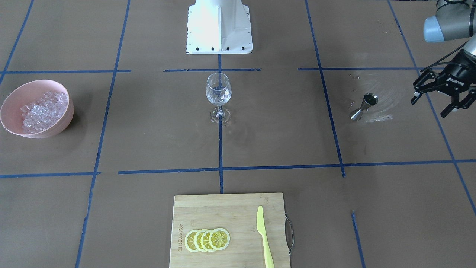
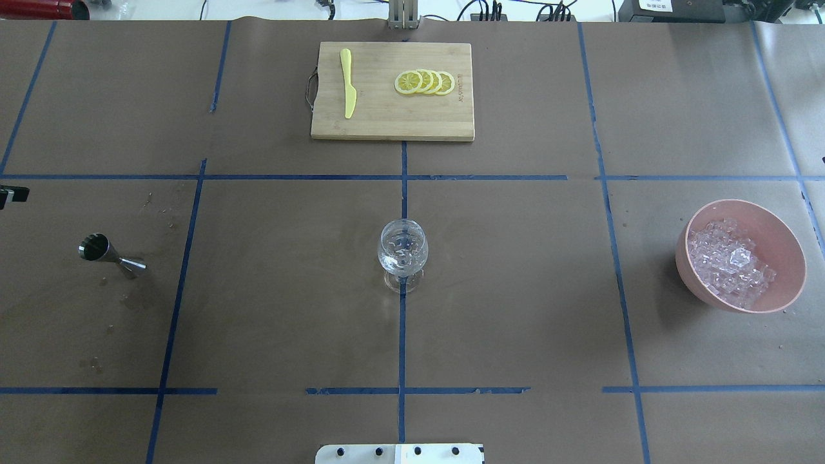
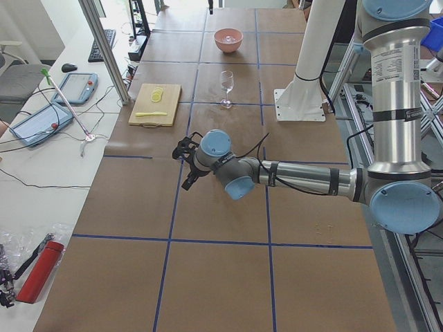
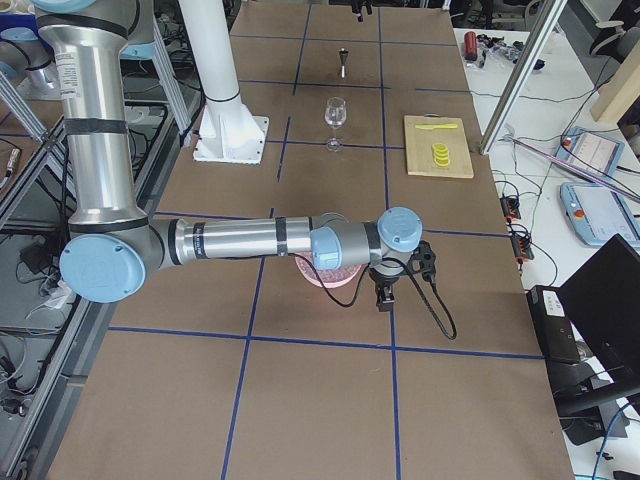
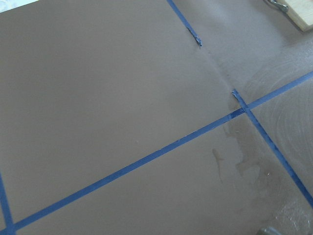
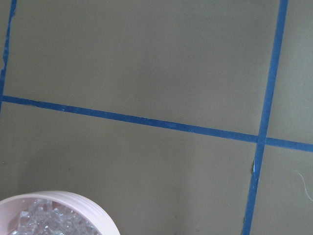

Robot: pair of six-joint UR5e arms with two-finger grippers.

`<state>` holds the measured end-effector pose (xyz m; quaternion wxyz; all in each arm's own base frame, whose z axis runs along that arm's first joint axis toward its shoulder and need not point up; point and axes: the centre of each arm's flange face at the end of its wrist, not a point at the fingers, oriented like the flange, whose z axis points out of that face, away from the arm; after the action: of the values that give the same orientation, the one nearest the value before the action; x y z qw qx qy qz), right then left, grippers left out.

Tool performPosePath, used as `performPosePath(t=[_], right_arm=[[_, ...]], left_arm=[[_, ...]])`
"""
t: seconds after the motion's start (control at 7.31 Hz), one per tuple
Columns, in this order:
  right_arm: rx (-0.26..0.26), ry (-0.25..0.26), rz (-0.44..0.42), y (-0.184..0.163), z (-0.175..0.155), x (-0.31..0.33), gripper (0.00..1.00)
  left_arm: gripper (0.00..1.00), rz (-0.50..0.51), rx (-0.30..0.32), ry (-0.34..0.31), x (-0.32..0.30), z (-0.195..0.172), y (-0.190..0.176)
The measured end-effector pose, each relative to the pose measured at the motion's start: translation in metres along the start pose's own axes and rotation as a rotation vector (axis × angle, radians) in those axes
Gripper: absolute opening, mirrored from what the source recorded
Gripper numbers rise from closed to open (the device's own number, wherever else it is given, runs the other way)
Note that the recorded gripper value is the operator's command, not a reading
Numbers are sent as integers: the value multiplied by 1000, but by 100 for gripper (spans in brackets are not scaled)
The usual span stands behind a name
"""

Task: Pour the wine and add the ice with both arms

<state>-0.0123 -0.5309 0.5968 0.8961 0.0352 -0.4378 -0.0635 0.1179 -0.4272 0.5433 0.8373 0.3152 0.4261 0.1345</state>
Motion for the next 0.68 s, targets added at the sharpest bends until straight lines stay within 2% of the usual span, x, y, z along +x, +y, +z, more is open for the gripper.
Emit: performPosePath(t=[0.41,0.68], right_arm=[[-4,-5,-4,-1,2,-3,100],[-5,-5,-6,-1,3,-4,100]], left_arm=[[99,123,151,26,37,-8,74],[98,205,182,82,51,-20,111]])
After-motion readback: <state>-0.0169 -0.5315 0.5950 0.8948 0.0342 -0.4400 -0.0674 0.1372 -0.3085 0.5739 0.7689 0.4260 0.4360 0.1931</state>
